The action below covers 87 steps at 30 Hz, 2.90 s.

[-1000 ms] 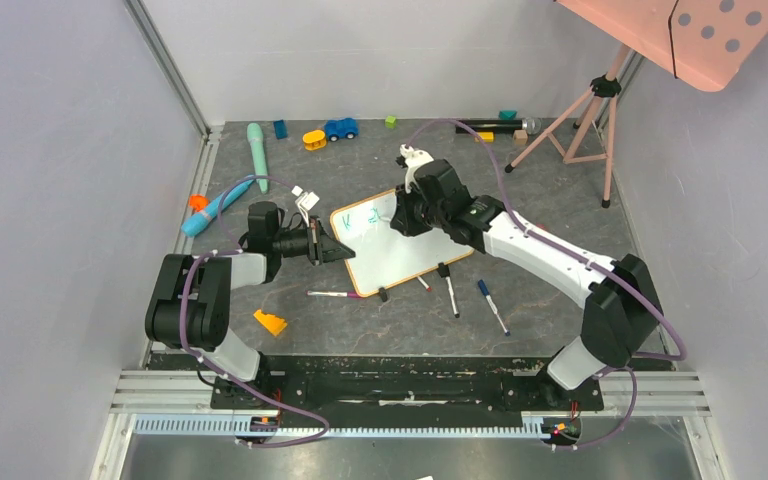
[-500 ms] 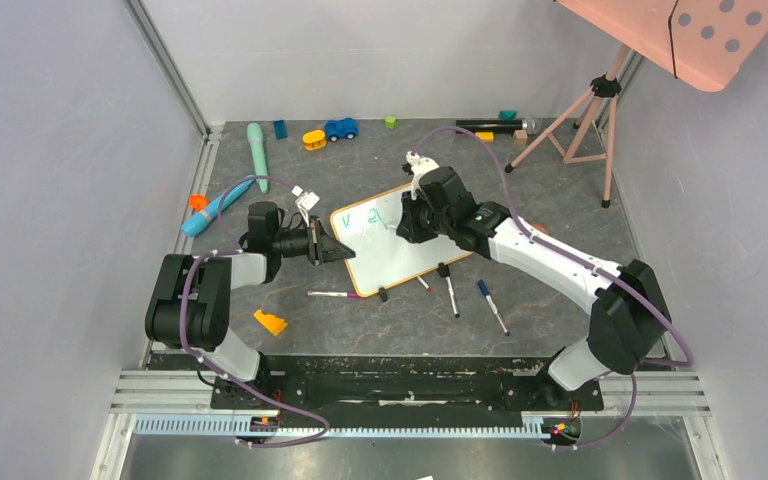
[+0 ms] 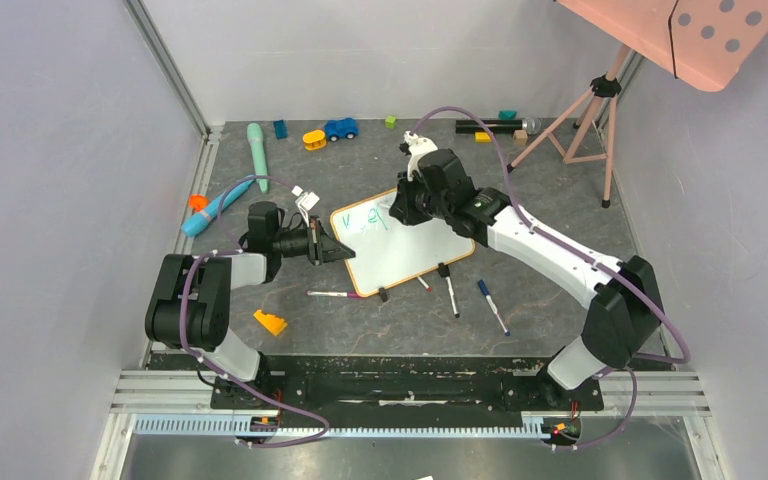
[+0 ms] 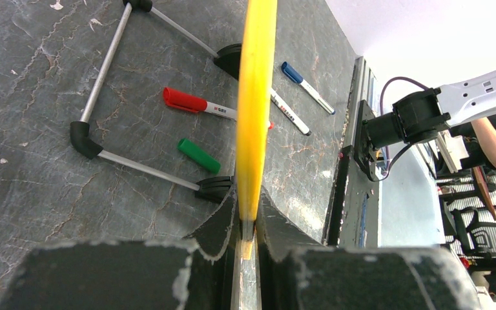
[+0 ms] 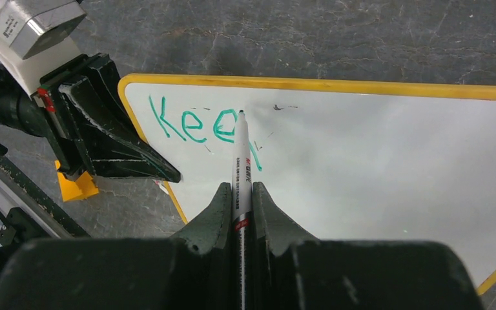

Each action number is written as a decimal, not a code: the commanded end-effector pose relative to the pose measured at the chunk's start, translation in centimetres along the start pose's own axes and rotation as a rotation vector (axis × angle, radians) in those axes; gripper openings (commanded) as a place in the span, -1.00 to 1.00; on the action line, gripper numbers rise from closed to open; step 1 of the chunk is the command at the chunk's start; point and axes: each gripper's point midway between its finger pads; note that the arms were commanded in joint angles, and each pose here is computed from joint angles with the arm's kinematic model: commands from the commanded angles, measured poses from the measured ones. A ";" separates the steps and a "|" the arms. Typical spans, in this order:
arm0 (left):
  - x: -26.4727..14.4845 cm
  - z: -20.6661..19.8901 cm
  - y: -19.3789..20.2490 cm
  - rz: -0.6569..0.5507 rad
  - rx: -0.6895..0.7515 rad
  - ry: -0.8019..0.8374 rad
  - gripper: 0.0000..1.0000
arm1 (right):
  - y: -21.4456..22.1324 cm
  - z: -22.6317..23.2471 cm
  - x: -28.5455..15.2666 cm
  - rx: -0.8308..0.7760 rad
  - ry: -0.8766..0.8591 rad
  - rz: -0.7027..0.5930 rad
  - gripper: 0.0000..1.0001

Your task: Write a sentence on the whiteboard

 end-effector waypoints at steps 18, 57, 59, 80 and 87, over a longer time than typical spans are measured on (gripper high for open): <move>0.2 -0.8 0.1 0.019 0.004 0.033 -0.96 | -0.4 -1.5 0.7 0.009 0.083 -0.013 -1.00; 0.2 -0.7 0.1 0.019 0.003 0.033 -0.96 | -0.4 0.6 -2.6 -0.031 -0.078 -0.074 -1.00; 0.2 -0.8 0.1 0.019 0.005 0.034 -0.96 | -0.2 0.0 -3.3 -0.043 -0.058 -0.085 -1.00; 0.1 -0.9 -0.3 0.006 0.031 0.022 -0.96 | 1.3 -4.9 -6.0 -0.009 0.068 -0.092 -1.00; 0.1 -0.9 -0.3 0.007 0.035 0.025 -0.96 | 0.1 -3.9 -5.4 -0.064 -0.008 -0.087 -1.00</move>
Point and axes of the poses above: each gripper's point midway between its finger pads, its own x axis out along the fingers, its own z axis along the line the jaws close on, y = z × x, and after that the axes turned 2 degrees about -x, right-handed
